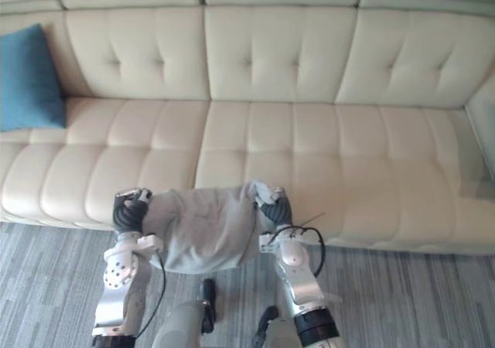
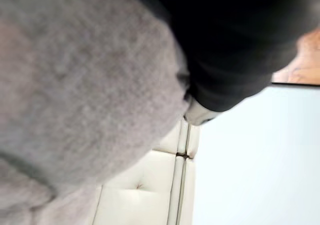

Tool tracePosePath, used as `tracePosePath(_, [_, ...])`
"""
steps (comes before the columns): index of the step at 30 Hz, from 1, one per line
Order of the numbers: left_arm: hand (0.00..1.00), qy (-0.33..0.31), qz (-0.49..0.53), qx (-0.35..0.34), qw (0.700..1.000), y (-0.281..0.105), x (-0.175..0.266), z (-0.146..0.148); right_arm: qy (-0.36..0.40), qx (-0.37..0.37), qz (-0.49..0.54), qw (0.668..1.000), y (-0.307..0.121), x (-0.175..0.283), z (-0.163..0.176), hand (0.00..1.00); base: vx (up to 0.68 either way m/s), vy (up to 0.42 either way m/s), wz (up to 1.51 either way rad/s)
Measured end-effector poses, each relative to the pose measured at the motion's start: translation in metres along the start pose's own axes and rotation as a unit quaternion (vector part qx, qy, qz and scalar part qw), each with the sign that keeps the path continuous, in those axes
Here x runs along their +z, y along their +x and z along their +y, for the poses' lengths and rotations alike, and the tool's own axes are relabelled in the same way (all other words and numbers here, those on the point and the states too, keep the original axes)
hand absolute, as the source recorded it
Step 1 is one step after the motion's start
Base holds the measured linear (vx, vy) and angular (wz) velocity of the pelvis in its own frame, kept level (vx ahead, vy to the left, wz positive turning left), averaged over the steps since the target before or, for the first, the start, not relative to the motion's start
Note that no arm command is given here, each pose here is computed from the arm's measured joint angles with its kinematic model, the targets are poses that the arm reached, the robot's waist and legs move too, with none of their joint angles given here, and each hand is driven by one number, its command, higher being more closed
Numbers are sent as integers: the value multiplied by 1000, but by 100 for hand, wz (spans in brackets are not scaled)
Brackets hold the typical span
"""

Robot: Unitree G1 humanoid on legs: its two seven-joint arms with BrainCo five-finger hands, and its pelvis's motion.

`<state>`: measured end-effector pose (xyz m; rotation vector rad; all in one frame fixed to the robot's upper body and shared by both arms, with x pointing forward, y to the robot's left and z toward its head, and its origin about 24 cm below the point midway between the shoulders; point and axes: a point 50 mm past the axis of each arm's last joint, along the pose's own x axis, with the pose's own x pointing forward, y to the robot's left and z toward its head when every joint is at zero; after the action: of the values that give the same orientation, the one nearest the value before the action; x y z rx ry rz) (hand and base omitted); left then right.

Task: Pick up cushions and gather them together orderly.

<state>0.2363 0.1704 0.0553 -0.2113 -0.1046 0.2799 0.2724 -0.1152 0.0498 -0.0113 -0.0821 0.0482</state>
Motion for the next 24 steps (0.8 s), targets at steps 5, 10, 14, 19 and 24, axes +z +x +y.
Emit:
tracePosePath(5, [100,4,15,-7,1000,-4,-7,-1,0,-8,3,1000,1,-1,-3,100,13,52,16])
tracePosePath(10, [100,9,60,-27,998,-12,-27,-5,-15,-26,32,999,-7,-16,-15,100,50,133,1])
tracePosePath(14, [100,36,97,-32,994,-23,-41,7,1,-26,93,995,-19,-43,-9,100,146,175,-6])
tracePosePath(19, [100,41,99,-32,994,-24,-42,10,-4,-16,113,993,-26,-52,-8,100,211,-2,29])
tracePosePath(24, [100,33,131,-40,990,-30,-55,1,-28,-22,138,990,-35,-62,-21,100,309,-128,27])
